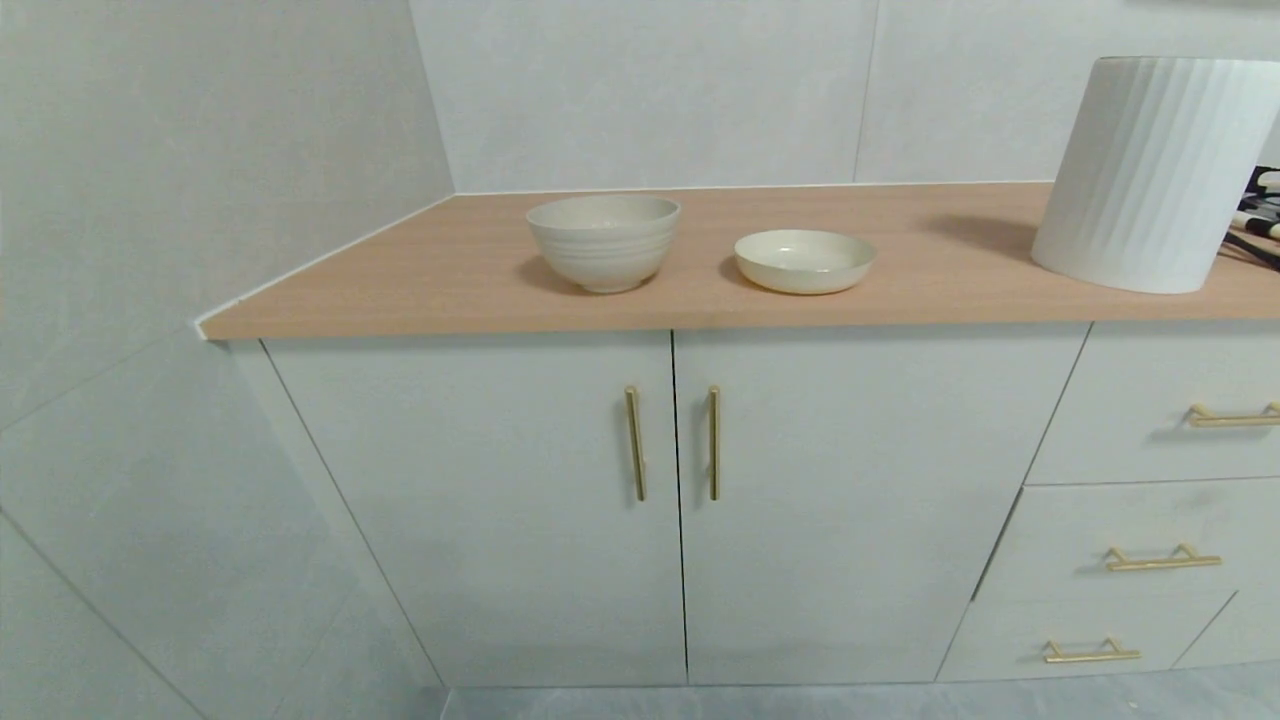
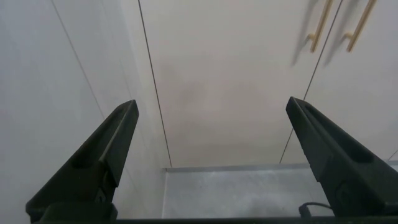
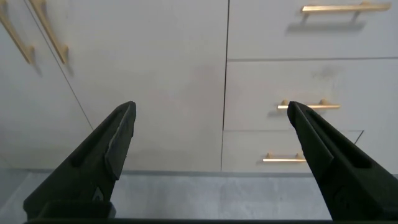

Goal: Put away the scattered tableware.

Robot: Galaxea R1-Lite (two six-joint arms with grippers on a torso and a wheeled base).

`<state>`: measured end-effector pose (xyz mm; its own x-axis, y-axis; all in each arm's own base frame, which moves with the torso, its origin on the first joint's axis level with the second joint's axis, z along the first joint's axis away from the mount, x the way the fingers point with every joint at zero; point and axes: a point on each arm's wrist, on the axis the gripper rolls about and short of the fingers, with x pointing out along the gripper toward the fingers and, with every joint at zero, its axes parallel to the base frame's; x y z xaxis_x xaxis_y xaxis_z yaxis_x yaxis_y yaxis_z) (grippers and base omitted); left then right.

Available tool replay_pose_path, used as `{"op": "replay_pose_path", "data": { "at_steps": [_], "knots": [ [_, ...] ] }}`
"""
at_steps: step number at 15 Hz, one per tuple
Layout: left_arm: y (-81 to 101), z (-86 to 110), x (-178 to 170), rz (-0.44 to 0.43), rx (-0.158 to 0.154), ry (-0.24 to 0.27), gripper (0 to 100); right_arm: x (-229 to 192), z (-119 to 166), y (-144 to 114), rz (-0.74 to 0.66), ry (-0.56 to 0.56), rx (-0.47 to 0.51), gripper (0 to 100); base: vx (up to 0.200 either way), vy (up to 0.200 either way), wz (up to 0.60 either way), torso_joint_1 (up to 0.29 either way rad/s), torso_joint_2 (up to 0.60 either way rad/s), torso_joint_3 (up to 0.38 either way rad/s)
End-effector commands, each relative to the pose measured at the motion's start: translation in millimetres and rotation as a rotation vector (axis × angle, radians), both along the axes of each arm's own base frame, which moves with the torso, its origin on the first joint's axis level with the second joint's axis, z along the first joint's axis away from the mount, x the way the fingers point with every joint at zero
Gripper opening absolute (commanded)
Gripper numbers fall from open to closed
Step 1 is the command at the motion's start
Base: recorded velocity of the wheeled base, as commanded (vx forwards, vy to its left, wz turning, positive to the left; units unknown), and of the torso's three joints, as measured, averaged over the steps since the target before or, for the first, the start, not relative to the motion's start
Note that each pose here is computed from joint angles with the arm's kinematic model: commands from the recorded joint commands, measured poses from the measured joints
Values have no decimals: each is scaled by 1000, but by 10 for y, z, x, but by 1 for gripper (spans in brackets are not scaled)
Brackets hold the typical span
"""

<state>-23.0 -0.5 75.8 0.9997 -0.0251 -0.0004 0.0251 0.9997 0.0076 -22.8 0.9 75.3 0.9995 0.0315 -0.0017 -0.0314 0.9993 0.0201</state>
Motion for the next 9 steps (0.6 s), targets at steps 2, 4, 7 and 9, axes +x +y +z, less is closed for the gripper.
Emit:
{"op": "replay_pose_path", "data": {
  "at_steps": [2, 4, 7, 9],
  "knots": [
    [0, 2, 0, 1, 0, 0, 100, 1, 1, 0, 1, 1, 0, 100, 0, 0, 0, -39, 193, 161],
    [0, 2, 0, 1, 0, 0, 100, 1, 1, 0, 1, 1, 0, 100, 0, 0, 0, -22, 63, 51],
    [0, 2, 0, 1, 0, 0, 100, 1, 1, 0, 1, 1, 0, 100, 0, 0, 0, 0, 0, 0],
    [0, 2, 0, 1, -2, 0, 100, 1, 1, 0, 2, 1, -2, 100, -200, 0, 0, 0, 5, 7]
  ]
}}
